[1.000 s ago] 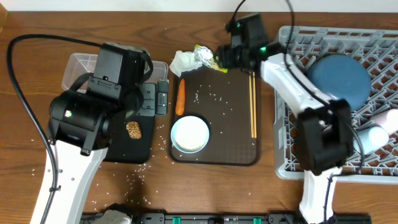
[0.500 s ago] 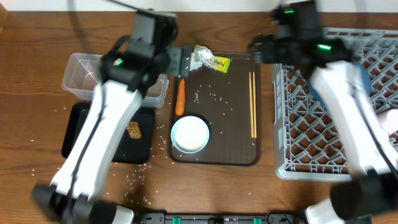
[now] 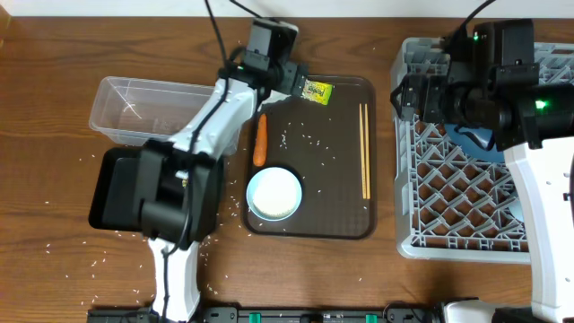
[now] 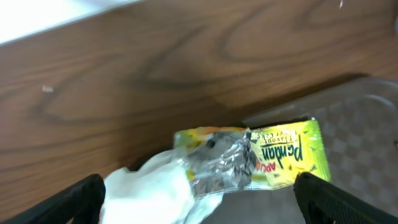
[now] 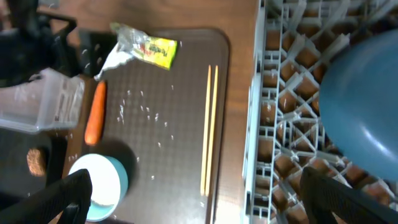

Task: Sort waste into correct bins and load items into the dishwasher rack
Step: 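Grasp the foil and yellow snack wrapper with the left gripper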

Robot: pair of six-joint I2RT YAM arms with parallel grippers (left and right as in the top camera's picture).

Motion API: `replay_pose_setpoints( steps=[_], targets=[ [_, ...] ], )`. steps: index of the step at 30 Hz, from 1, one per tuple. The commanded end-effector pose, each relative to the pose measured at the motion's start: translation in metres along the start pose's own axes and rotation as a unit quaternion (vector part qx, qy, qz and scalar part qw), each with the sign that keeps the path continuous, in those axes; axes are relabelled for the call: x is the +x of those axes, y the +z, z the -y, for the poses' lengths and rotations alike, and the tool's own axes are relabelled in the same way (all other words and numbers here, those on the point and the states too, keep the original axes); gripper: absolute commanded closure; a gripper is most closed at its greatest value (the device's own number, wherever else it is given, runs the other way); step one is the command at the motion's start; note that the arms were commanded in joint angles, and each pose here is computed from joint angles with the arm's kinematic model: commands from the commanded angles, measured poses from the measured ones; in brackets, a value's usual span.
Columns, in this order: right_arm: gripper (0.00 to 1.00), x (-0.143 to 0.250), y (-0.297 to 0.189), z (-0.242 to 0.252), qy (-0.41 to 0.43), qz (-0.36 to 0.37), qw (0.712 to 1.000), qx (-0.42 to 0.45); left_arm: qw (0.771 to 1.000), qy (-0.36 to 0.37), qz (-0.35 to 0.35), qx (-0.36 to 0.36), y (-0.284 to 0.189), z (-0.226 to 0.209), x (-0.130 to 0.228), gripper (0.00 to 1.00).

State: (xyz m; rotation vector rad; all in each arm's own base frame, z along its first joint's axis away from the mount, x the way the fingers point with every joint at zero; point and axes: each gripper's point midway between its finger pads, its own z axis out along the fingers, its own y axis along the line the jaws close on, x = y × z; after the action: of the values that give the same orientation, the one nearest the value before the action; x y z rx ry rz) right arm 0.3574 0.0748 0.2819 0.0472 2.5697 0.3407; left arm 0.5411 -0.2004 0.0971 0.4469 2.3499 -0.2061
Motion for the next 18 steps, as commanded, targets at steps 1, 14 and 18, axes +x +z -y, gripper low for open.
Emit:
replay_pose_setpoints(
  steps=[1,14,18],
  targets=[
    [0.01,0.004,-0.001,0.003,0.001,-0.007,1.0,0.004,1.0,0.01,0.002,0.029,0.017,0.008,0.007,0.02],
    [0.01,0.009,-0.001,0.004,0.003,-0.018,1.0,0.006,0.998,0.015,0.01,0.053,0.047,0.021,0.018,0.15],
    [0.01,0.012,-0.001,0.005,0.004,-0.024,1.0,0.008,0.998,0.016,0.025,0.053,0.048,0.021,0.011,0.46]
  ],
)
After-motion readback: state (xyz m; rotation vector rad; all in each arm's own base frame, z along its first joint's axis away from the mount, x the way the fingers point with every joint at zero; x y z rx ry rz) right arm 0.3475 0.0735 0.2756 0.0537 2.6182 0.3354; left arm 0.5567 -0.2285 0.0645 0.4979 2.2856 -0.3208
